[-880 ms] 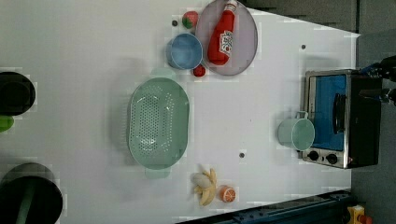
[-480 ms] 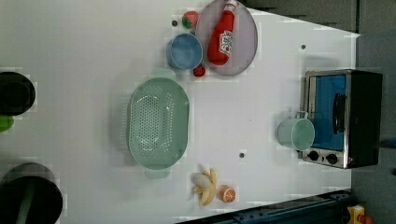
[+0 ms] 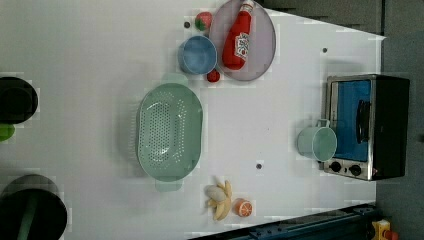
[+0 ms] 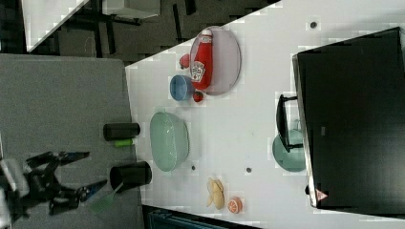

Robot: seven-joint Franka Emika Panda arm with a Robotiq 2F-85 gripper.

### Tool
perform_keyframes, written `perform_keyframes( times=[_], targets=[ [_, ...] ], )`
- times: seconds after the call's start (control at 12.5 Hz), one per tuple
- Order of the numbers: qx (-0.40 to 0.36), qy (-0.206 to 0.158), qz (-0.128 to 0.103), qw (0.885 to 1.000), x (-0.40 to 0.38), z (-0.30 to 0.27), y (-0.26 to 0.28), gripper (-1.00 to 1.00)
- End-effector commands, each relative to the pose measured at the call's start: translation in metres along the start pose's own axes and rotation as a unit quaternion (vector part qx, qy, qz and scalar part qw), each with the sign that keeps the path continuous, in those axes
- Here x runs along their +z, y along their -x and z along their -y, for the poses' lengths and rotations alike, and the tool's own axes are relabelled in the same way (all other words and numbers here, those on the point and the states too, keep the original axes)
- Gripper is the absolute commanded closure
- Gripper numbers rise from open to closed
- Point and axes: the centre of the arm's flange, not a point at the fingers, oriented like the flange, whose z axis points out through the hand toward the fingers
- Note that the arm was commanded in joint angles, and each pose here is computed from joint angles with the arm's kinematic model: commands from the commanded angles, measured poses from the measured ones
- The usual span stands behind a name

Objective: Drag strainer left to right.

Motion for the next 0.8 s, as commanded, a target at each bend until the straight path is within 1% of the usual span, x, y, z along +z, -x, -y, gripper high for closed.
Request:
perform_keyframes(
  times=[0.08,0.24,0.32,0.48,0.56,0.8],
  targets=[
    [0.039,0.083,0.025,0.995,0.106,0.084,0.074,-1.00],
    [0.087,0.091,0.022,0.992,0.145,0.119,0.116,-1.00],
    [0.107,0.092,0.024,0.990,0.168,0.134,0.134,-1.00],
    [0.146,0.094,0.038,0.984,0.218,0.155,0.162,-1.00],
    [0.171,0.096,0.047,0.979,0.245,0.162,0.172,-1.00],
    [0.246,0.100,0.075,0.961,0.325,0.166,0.185,-1.00]
  ],
)
